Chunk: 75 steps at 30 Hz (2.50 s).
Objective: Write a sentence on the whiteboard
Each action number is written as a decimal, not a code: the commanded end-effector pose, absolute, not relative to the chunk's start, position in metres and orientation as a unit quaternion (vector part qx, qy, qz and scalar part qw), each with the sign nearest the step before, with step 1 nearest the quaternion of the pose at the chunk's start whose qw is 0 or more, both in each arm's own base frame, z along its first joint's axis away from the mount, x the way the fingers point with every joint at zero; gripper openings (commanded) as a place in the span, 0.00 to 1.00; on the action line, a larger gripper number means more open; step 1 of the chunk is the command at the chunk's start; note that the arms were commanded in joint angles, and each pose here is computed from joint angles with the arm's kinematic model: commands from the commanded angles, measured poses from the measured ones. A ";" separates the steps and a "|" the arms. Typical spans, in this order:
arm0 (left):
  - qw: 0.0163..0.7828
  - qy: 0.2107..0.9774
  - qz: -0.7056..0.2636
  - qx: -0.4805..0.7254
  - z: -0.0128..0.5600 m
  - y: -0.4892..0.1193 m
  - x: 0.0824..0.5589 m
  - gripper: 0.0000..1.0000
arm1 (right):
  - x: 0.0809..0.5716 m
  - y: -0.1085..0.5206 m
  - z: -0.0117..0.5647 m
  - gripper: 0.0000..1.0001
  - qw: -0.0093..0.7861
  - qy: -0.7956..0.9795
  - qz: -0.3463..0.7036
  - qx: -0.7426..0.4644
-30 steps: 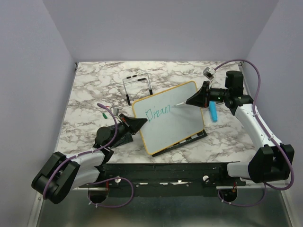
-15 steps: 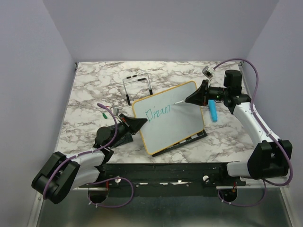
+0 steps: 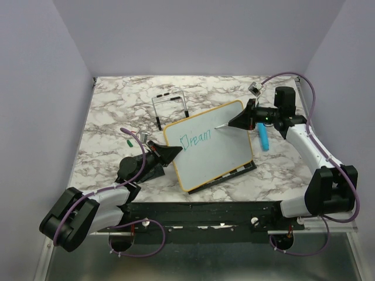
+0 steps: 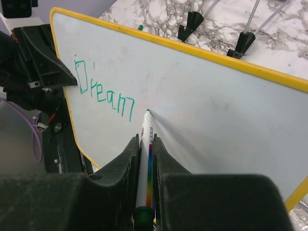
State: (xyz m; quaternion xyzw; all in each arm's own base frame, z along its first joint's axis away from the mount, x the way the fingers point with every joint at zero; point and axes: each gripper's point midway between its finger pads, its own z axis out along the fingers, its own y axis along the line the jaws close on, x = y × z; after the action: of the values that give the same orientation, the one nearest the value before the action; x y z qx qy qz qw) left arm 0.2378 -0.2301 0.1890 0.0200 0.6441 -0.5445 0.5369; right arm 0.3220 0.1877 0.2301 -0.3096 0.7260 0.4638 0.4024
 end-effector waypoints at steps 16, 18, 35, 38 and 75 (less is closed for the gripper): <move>0.537 0.666 -0.514 0.065 0.168 -0.233 0.235 0.00 | 0.323 0.204 0.225 0.01 0.391 0.724 0.471 -0.317; 0.536 0.667 -0.513 0.065 0.168 -0.233 0.235 0.00 | 0.320 0.204 0.223 0.01 0.386 0.726 0.473 -0.317; 0.539 0.667 -0.511 0.065 0.168 -0.231 0.234 0.00 | 0.312 0.192 0.213 0.01 0.391 0.747 0.436 -0.314; 0.539 0.667 -0.510 0.065 0.168 -0.231 0.234 0.00 | 0.314 0.187 0.213 0.01 0.395 0.752 0.428 -0.307; 0.536 0.667 -0.513 0.063 0.167 -0.232 0.235 0.00 | 0.290 0.208 0.257 0.01 0.386 0.701 0.496 -0.337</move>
State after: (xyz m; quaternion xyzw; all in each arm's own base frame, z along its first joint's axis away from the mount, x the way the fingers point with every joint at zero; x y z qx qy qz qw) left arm 0.2380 -0.2300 0.1886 0.0188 0.6447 -0.5447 0.5360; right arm 0.2955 0.2016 0.2139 -0.3086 0.7414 0.4770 0.3572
